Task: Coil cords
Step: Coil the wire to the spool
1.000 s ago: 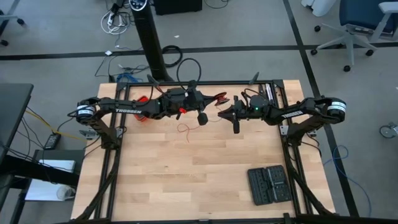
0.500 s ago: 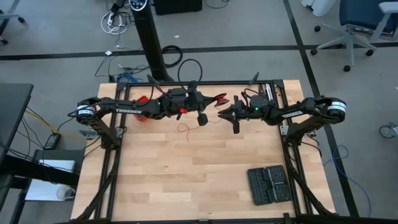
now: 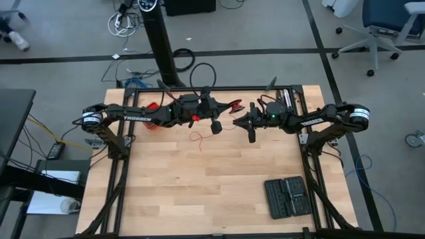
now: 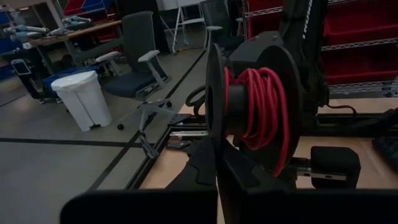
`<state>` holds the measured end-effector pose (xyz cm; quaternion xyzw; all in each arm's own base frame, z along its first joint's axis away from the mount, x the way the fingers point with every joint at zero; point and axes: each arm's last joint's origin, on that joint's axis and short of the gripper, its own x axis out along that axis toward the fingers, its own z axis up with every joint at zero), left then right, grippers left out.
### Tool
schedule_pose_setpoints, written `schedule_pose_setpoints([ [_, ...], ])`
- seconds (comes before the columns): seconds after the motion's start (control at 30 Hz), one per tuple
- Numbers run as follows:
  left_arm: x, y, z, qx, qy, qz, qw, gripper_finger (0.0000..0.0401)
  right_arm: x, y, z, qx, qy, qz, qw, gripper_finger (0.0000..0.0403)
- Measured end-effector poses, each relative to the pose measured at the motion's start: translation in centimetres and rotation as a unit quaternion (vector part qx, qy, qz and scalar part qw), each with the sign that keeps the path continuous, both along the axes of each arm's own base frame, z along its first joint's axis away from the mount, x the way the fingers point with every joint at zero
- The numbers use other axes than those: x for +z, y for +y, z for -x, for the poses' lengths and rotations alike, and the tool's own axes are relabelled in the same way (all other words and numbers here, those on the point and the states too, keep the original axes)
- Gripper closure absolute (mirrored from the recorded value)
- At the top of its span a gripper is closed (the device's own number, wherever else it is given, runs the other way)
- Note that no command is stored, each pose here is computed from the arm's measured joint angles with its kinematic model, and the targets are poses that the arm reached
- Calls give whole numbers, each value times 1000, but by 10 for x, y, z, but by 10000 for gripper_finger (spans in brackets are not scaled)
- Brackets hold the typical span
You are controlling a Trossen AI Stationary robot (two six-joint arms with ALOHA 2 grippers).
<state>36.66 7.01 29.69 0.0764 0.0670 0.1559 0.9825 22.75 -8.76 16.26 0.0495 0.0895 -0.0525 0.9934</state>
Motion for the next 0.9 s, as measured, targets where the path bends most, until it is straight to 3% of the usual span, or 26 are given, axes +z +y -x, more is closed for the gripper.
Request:
schedule_pose_setpoints([
  [0.53,-3,2,1,6,13,2,1000,400,-1,-4,2,-1,4,-3,1000,365],
  [0.9,-7,2,1,6,37,9,999,400,-6,-7,4,-8,29,-6,1000,399],
])
